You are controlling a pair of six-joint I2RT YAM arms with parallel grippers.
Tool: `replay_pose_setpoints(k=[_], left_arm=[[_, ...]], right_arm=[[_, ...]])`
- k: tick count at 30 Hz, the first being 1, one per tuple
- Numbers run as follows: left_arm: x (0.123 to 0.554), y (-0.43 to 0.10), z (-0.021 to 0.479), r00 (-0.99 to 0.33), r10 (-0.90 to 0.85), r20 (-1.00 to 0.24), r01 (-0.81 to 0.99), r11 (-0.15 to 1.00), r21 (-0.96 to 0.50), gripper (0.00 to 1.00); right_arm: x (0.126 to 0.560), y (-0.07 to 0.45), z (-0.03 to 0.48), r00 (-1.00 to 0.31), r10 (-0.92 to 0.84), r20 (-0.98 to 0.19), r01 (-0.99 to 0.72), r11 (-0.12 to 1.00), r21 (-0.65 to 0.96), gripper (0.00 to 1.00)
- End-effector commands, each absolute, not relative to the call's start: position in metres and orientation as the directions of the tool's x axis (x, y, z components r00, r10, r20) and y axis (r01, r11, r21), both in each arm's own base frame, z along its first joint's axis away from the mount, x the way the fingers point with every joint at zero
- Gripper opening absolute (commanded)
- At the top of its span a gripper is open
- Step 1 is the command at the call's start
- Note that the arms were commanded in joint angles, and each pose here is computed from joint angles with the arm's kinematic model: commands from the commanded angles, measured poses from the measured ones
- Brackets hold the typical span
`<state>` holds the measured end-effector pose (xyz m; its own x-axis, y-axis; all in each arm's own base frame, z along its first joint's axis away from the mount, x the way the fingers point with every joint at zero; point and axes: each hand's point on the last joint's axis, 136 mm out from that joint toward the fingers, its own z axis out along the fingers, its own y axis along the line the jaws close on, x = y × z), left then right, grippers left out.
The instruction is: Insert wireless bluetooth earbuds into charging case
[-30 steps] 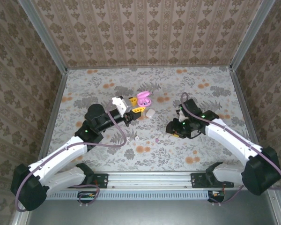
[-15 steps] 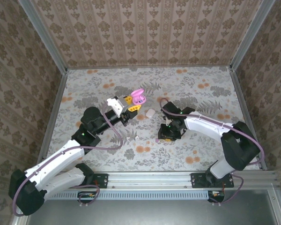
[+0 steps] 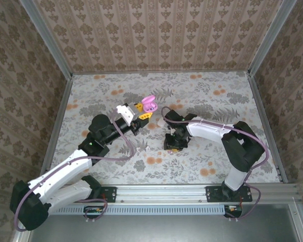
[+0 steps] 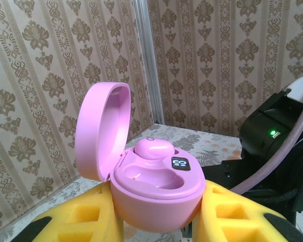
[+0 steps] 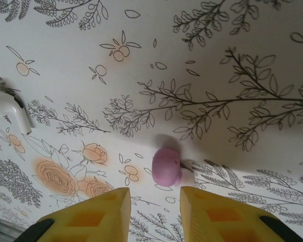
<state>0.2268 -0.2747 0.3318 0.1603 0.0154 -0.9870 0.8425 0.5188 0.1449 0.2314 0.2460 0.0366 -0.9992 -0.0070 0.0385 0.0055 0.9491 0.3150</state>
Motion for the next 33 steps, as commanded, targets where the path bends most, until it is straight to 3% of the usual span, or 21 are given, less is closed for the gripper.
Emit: replay_pose_setpoints(k=[1,33], left_arm=[[0.226,-0.275,0.343,0.197,-0.002,-0.980,0.834,0.526,0.167,0.30],[0.230,-0.279,0.342,0.177,0.003,-0.984,0.841,0.519,0.153,0.30]], right_arm=[[0.235,0.248,0.034,-0.999,-0.033,0.028,-0.024,0.957,0.288,0.34],[0.236,0.231,0.019,-0.998,-0.060,0.029,-0.055,0.986,0.160,0.29]])
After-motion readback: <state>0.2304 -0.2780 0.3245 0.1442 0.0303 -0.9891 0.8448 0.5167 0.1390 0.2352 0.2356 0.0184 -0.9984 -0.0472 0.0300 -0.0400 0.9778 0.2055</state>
